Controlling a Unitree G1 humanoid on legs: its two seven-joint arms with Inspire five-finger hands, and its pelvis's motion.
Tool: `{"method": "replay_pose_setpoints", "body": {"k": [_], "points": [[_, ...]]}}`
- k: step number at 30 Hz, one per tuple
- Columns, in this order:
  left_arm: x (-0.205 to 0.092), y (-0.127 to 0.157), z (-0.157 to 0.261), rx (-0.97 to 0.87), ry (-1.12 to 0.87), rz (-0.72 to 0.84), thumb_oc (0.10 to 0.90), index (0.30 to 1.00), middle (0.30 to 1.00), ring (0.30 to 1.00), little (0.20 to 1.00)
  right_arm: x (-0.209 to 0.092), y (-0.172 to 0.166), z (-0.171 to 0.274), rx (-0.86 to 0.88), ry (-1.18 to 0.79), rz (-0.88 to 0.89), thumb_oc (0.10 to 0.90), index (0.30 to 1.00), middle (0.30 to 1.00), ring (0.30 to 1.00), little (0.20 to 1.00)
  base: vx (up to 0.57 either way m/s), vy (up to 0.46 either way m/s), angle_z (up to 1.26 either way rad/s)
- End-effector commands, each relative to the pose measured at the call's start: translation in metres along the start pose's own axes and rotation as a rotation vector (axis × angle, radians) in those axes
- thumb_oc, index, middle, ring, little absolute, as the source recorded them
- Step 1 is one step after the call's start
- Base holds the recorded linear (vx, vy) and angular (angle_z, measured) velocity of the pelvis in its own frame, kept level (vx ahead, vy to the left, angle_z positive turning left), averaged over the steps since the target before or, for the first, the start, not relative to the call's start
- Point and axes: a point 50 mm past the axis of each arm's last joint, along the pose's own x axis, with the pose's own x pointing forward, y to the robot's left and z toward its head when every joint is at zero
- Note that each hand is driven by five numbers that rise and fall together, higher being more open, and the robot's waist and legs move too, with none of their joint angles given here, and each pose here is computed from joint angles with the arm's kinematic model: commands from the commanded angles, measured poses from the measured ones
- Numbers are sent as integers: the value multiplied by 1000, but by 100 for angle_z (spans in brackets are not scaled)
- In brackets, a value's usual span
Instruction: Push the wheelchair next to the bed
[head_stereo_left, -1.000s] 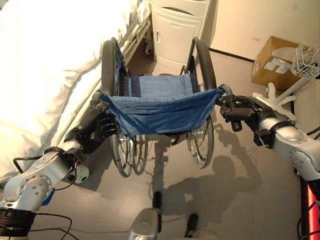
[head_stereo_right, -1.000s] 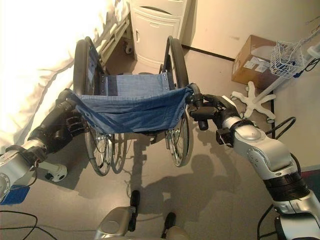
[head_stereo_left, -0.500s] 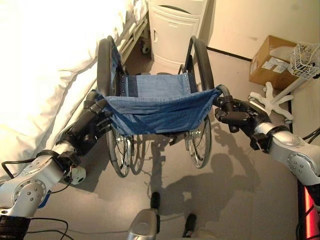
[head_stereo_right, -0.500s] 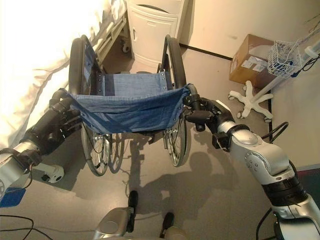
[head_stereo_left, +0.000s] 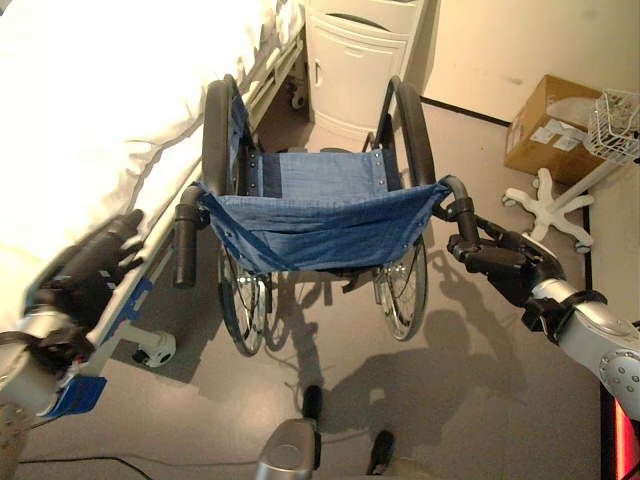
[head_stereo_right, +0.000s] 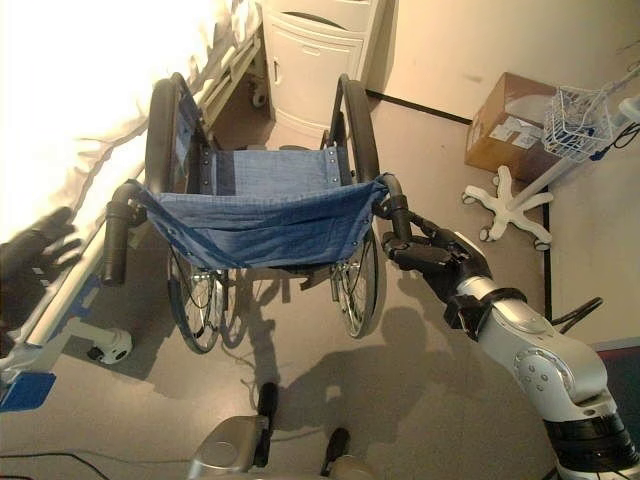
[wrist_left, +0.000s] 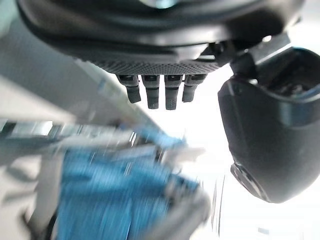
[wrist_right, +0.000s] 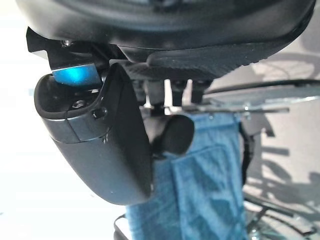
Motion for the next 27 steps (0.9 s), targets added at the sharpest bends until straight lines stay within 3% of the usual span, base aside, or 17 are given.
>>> {"method": "replay_pose_setpoints", "body": {"k": [1, 10, 15, 19, 22, 27], "points": [[-4, 26, 43, 23, -213, 105, 800, 900, 900, 900, 900, -14, -52, 45, 87, -256, -312, 800, 900, 900, 900, 900, 5, 9, 9], [-17, 59, 25, -68, -140, 250, 800, 900, 900, 900, 900, -24, -76, 6, 250, -141, -455, 800, 900, 900, 900, 900, 36, 22, 6], [-25, 52, -22, -142, 29, 188, 800, 900, 900, 900, 900, -43, -98, -25, 403, -105, -591, 800, 900, 900, 900, 900, 6, 15, 2], [-28, 50, -57, -205, 170, 180, 800, 900, 900, 900, 900, -59, -119, -27, 518, -216, -695, 800, 900, 900, 900, 900, -4, -2, 1], [-27, 49, -78, -226, 262, 173, 800, 900, 900, 900, 900, -61, -125, -25, 581, -280, -743, 800, 900, 900, 900, 900, -17, -4, -7], [-32, 23, -132, -342, 475, 127, 800, 900, 900, 900, 900, -58, -120, -56, 670, -204, -772, 800, 900, 900, 900, 900, -27, -13, -16]]}}
